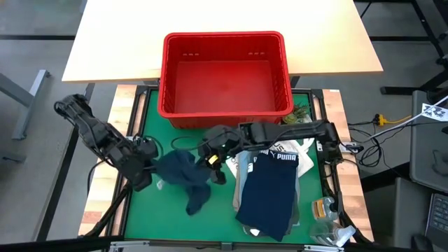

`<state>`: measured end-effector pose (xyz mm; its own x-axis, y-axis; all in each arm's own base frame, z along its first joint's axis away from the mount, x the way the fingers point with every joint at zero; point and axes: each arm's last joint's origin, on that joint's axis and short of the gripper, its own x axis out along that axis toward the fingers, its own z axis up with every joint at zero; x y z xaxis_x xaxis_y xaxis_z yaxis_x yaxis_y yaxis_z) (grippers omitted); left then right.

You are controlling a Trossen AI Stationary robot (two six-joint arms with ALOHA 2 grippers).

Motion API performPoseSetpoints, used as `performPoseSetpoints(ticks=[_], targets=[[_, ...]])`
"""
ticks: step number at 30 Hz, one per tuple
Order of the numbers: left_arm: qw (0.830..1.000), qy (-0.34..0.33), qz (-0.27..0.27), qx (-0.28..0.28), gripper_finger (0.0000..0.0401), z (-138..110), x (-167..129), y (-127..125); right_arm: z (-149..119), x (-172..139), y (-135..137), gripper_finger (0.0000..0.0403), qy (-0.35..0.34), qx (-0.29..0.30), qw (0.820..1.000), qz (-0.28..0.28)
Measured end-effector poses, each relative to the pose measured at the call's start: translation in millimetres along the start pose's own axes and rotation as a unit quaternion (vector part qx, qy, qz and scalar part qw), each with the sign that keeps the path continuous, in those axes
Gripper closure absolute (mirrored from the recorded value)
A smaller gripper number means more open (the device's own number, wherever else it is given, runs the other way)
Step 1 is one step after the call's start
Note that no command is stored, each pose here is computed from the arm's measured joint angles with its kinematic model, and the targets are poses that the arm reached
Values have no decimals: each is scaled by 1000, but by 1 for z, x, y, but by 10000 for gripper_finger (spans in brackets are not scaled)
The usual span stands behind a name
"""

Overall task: Fold Laundry from Bin
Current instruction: Fold the dark gray shorts

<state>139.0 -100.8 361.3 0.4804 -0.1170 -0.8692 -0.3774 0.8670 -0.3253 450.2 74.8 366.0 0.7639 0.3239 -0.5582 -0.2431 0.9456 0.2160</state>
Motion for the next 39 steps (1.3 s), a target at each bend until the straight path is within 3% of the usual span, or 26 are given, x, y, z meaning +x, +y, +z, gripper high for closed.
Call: performPoseSetpoints(ticks=[5,10,26,32,39], targets=[[999,-3,-42,-7,401,6,-19,-5,11,-16,8,400,-2,-3,1000,-3],[994,36,-95,-32,401,7,-29,-11,14,-19,28,400,-8,-16,1000,14],[971,127,-193,-63,401,-15,-12,-67,-3,-14,105,399,17,-50,996,70],[974,143,-161,-66,401,-24,3,-79,-10,-13,123,398,20,-59,997,40],[983,166,-42,-60,401,-27,38,-81,-25,2,103,400,70,-12,996,-49]])
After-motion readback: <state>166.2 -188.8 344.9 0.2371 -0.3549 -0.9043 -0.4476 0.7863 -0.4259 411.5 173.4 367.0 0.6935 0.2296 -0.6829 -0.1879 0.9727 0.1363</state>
